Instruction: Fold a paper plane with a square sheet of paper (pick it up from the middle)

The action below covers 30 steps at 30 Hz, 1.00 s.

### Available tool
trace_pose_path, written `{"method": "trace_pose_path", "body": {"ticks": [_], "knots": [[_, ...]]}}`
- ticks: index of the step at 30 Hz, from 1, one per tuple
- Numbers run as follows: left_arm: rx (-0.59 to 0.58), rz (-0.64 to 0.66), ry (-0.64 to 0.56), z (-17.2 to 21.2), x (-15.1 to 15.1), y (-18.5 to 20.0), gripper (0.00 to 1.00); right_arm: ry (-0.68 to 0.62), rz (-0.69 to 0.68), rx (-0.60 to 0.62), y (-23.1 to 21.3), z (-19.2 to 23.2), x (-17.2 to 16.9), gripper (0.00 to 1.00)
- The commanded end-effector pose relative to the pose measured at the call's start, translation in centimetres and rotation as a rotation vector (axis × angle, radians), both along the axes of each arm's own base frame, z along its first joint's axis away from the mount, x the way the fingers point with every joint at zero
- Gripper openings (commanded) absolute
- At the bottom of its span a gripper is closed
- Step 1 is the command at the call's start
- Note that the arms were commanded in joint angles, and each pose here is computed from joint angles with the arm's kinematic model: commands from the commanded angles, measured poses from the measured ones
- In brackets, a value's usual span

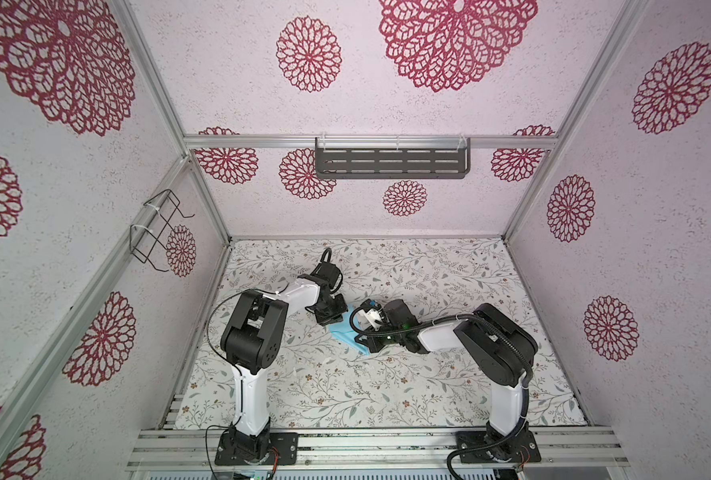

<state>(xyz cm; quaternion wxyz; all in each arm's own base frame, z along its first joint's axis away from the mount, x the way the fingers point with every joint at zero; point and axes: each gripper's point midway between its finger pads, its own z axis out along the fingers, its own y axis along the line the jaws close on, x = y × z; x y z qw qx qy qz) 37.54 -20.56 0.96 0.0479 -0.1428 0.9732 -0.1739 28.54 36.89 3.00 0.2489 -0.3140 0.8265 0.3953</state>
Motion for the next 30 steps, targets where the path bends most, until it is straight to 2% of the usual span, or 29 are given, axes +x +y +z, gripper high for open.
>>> {"method": "trace_pose_path", "body": {"ticks": [1,14,30], "knots": [[0.019,-0.022,0.056,-1.8,-1.1,-0.1,0.03,-0.04,-0.007,-0.007,0.1,0.4,1.0,0.04],[0.023,-0.031,0.064,-2.0,-1.3,-0.2,0.02,-0.066,-0.001,-0.039,0.1,0.5,1.6,0.04],[0.003,-0.034,0.047,-1.1,-1.0,-0.8,0.03,-0.032,0.011,-0.076,-0.1,-0.9,1.2,0.04]]}}
